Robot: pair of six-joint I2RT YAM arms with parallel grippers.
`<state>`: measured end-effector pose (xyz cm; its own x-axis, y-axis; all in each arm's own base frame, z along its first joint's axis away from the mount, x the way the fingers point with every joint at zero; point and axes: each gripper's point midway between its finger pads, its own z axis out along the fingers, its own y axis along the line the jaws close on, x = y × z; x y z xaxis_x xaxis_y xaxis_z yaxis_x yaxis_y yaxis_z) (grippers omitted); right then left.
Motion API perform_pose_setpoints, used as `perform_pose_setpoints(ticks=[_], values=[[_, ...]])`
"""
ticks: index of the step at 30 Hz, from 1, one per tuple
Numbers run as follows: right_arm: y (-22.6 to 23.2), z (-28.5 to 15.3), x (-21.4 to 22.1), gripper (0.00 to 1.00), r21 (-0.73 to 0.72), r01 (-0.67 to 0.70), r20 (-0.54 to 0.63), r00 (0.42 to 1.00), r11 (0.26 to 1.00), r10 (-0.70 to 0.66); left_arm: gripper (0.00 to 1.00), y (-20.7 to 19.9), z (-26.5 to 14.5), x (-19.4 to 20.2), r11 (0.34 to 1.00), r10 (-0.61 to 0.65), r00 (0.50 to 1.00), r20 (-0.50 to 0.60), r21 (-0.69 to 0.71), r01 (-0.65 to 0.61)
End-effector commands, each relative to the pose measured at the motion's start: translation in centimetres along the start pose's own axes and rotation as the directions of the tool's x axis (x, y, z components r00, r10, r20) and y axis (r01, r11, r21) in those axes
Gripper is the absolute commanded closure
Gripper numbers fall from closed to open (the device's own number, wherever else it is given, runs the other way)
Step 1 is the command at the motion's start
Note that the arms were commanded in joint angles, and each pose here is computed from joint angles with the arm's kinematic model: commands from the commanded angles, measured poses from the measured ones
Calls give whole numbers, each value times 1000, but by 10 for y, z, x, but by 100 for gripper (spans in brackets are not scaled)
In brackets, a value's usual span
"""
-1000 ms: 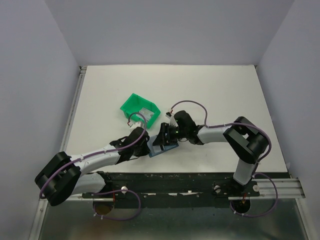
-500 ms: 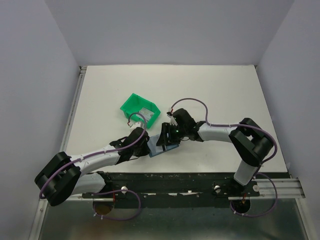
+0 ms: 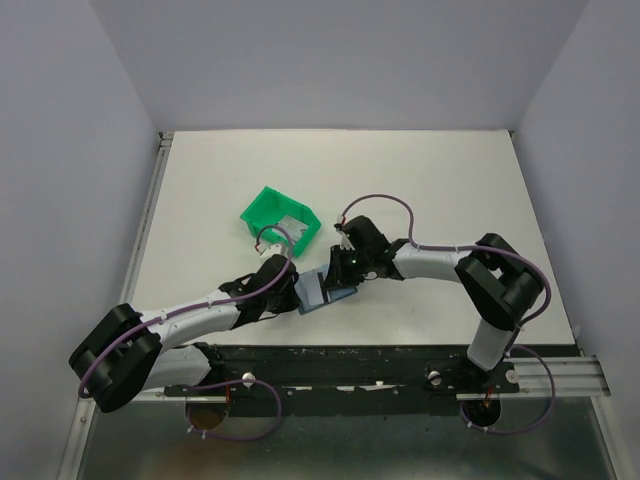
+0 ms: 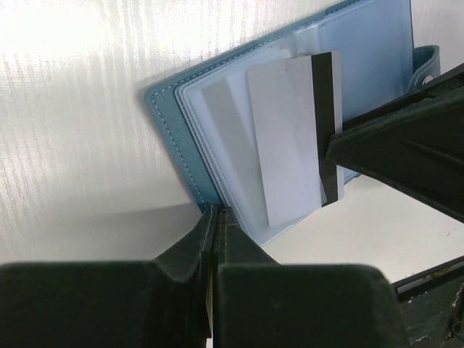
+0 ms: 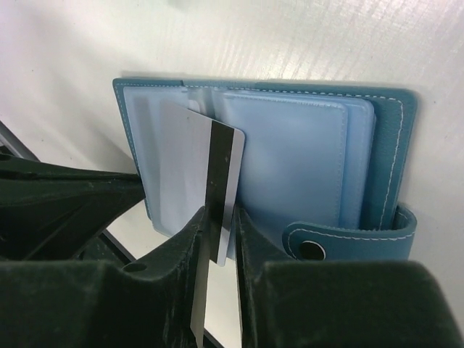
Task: Put the credit cards into the card holder
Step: Insert the credit card into the card holder.
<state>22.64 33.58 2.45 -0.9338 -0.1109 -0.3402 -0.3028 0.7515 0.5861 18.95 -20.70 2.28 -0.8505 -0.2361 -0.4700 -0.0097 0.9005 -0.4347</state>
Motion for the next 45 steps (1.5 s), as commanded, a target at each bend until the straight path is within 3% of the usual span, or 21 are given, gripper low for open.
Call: perform_pose_setpoints(ticks=[1,18,26,31,34,40,45], values=[[-1,7,-3,74,0,47,-7,999,999,-47,93,18,-1,18,999,8,998,-62,-47,-11],[35,13,-1,80,-223,121,-34,991,967,-132,95,16,-1,18,999,8,998,-63,-46,-11],[50,11,3,74,-293,160,-35,983,943,-178,95,16,-1,18,999,14,998,-64,-45,-16],[37,-3,-9,52,-159,207,11,978,965,-208,96,15,-1,16,999,14,998,-60,-43,-16],[31,-17,-17,44,-76,235,37,972,969,-233,95,16,-1,17,999,12,998,-59,-45,-15],[17,-49,-39,36,108,256,104,958,961,-267,96,16,0,17,999,10,998,-58,-42,-13],[-9,-75,-58,25,316,262,144,937,912,-319,96,17,0,17,999,9,998,-57,-43,-11]])
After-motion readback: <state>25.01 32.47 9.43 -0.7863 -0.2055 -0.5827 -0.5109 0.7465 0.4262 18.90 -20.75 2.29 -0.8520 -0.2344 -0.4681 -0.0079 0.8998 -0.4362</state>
